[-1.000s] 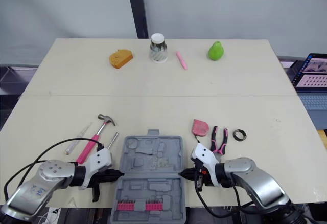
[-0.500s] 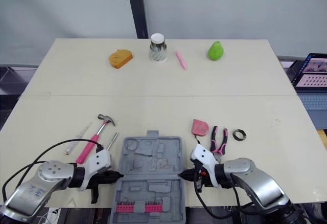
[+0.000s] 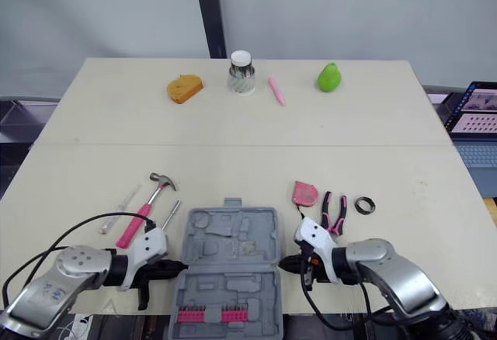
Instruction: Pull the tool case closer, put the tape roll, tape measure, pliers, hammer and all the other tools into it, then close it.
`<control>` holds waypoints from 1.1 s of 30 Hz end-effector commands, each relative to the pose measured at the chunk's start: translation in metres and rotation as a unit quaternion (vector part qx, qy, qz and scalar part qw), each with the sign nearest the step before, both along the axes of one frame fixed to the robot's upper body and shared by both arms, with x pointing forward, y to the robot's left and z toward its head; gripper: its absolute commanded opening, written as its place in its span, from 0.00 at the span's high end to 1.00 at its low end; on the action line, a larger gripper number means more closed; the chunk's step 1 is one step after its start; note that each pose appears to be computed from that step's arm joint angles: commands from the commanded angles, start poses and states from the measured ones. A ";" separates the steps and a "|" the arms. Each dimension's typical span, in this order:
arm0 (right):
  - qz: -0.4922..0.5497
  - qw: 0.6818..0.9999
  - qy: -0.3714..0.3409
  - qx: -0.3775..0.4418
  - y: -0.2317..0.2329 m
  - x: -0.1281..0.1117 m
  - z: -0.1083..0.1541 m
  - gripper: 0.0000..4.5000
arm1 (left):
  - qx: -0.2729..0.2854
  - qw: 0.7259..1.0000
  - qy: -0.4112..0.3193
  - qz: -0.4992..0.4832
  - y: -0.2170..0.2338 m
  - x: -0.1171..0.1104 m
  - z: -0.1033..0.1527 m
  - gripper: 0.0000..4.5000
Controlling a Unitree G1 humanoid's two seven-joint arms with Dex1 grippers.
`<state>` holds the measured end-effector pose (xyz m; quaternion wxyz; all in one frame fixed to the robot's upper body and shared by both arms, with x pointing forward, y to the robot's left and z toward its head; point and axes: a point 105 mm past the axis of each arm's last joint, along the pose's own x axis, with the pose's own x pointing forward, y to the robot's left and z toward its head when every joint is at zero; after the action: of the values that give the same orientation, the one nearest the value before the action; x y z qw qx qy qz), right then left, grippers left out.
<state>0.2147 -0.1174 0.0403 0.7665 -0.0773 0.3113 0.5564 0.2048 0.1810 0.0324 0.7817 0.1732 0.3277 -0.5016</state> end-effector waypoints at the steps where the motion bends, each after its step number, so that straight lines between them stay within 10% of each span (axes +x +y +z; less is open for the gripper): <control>1: 0.008 1.000 -0.006 0.013 -0.001 -0.001 0.006 1.00 | 0.010 1.000 0.007 0.014 0.011 -0.001 -0.003 0.99; 15: -0.126 0.989 -0.050 0.065 -0.099 0.018 0.062 1.00 | -0.072 0.976 -0.069 0.196 0.085 0.015 0.071 0.88; 23: -0.362 0.922 -0.133 0.022 -0.238 0.041 0.087 0.28 | -0.084 0.884 -0.151 0.434 0.208 -0.006 0.095 0.04; 26: -0.393 0.908 -0.143 0.020 -0.257 0.044 0.083 0.02 | -0.065 0.863 -0.142 0.481 0.234 -0.022 0.075 0.00; 33: -0.399 0.904 -0.154 0.008 -0.266 0.048 0.080 0.02 | -0.049 0.860 -0.141 0.487 0.241 -0.030 0.062 0.00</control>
<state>0.2616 -0.3813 0.1121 0.9614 -0.0118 0.2027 0.1856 0.1740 0.4194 0.0891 0.9704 0.0030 0.2372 -0.0443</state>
